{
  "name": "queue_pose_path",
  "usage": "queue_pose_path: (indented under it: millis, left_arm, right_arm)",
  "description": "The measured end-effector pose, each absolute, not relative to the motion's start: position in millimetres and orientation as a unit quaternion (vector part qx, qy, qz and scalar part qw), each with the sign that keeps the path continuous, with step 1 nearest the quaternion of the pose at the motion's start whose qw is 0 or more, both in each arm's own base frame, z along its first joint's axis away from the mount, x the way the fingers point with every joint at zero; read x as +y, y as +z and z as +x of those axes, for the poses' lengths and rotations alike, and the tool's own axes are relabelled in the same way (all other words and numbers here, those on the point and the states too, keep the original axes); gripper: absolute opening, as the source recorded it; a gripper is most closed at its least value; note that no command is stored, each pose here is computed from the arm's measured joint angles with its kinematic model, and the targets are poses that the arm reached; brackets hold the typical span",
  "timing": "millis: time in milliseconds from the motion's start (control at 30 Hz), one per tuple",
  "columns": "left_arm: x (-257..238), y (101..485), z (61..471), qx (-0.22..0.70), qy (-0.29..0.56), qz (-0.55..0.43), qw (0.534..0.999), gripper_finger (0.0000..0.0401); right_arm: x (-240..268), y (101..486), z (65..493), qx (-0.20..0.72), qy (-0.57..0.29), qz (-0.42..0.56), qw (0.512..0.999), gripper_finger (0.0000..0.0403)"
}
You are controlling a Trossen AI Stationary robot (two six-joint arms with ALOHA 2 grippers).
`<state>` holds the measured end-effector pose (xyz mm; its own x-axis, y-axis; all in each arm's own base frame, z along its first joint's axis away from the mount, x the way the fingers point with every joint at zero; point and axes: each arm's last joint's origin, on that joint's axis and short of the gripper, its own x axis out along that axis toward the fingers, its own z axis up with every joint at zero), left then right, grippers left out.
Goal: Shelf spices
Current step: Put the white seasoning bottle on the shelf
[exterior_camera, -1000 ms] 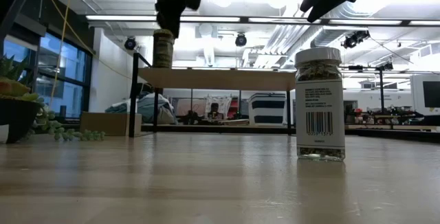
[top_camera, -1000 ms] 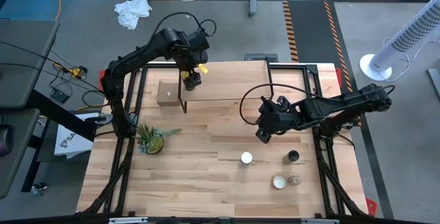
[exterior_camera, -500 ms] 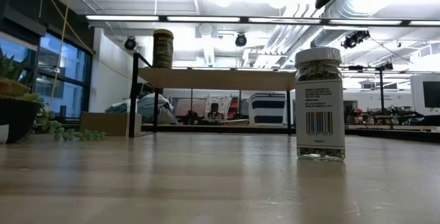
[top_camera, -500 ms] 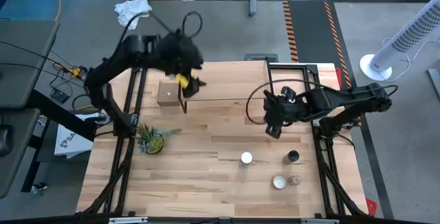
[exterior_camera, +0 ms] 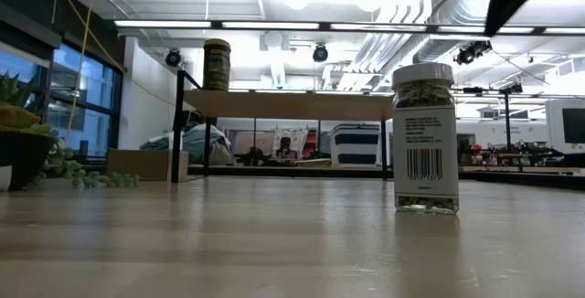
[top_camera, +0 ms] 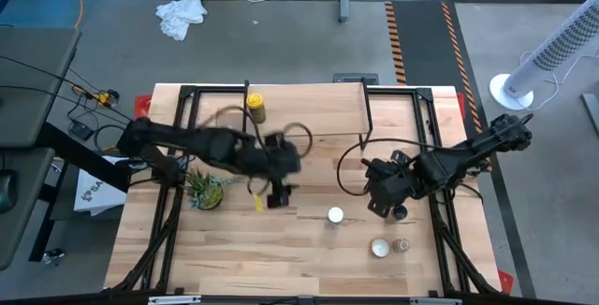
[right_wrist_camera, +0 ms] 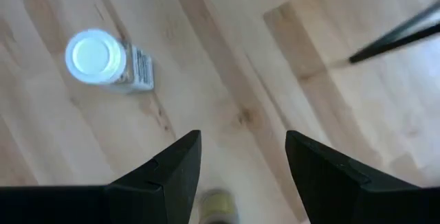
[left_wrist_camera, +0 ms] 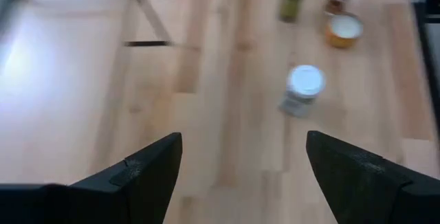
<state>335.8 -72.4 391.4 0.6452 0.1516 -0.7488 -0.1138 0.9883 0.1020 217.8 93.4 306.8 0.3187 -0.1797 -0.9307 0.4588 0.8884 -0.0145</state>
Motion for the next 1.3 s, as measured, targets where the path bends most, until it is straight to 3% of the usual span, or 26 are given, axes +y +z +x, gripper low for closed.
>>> queue_pose_path:
  millis: [233, 367, 500, 833, 1300]
  left_arm:
    - [-67.3, 323.0, 362.0, 0.404, 0.015, -0.004, 0.915, 0.0307]
    - [-59.0, 317.3, 372.6, 0.358, 0.013, -0.005, 0.934, 0.0307]
    - [-62.4, 306.9, 391.8, 0.325, -0.046, 0.04, 0.944, 0.0307]
    - [-82.3, 254.9, 442.0, 0.354, -0.13, 0.044, 0.925, 0.0307]
    - [-103.4, 211.5, 455.5, 0.388, -0.154, 0.078, 0.906, 0.0307]
  right_arm:
    - [108.0, 305.2, 204.8, 0.567, -0.198, 0.145, 0.787, 0.0209]
    - [116.3, 304.7, 197.2, 0.582, -0.194, 0.156, 0.774, 0.0209]
    - [124.0, 304.6, 192.4, 0.582, -0.191, 0.162, 0.774, 0.0209]
    - [127.1, 304.8, 187.6, 0.557, -0.241, 0.193, 0.771, 0.0209]
    - [126.0, 305.2, 189.3, 0.534, -0.263, 0.207, 0.776, 0.0209]
